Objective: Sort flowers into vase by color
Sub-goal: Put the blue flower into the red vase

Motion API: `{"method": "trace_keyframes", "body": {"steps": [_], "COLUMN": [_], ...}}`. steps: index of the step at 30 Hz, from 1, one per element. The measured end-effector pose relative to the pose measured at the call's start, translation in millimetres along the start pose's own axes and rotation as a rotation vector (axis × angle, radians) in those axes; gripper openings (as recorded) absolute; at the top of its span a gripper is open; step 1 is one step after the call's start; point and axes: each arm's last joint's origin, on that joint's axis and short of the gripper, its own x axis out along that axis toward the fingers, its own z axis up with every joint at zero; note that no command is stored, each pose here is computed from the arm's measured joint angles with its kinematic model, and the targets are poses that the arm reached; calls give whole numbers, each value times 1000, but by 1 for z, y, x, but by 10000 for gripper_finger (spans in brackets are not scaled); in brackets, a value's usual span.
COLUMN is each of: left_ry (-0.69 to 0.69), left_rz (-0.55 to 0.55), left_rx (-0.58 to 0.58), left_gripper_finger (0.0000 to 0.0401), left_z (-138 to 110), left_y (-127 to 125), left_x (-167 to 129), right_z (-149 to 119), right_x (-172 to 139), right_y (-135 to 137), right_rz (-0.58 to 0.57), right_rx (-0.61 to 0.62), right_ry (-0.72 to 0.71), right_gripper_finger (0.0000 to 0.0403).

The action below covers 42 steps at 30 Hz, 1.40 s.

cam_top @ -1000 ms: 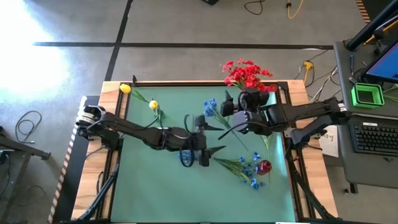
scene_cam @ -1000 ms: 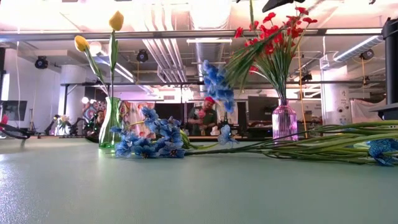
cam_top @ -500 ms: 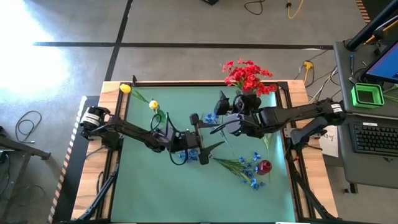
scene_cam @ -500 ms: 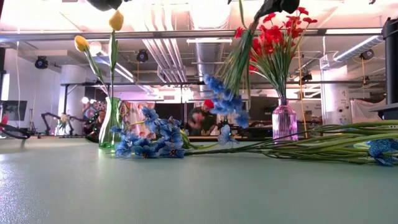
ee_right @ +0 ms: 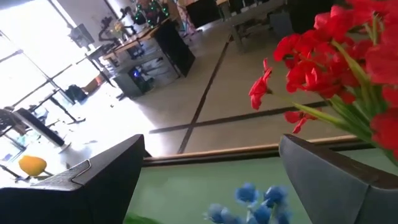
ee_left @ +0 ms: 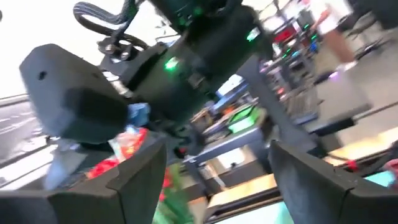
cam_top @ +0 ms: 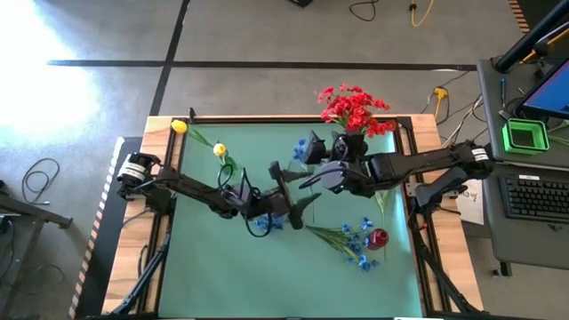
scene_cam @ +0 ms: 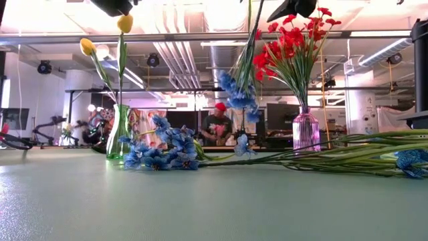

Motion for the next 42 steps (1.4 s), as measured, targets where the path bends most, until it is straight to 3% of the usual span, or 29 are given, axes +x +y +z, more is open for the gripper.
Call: {"method": "trace_keyframes", "body": {"steps": [5, 8, 13, 21, 26, 33, 42], "left_ry": [55, 32, 12, 12, 13, 26, 39], "left_rz": [154, 203, 196, 179, 184, 167, 156], "left_rx": [-20, -95, -194, -206, -228, -213, -203], "left_gripper_finger": [251, 238, 217, 171, 117, 10, 1], "left_z": [0, 1, -7, -12, -12, -14, -15], "left_y": [9, 16, 22, 21, 22, 21, 19], "left_x": [1, 2, 7, 9, 9, 10, 10], "right_z": [-2, -6, -10, -15, -15, -16, -17], "right_x": [1, 2, 5, 6, 6, 6, 7], "right_y": [1, 2, 3, 6, 6, 6, 6], "right_rz": [4, 3, -8, -5, -3, 0, -1], "right_rx": [1, 0, 5, 4, 0, -15, -19], "right_ry": [15, 15, -4, 3, 6, 14, 15], "right_gripper_finger": [364, 364, 364, 364, 364, 364, 364]}}
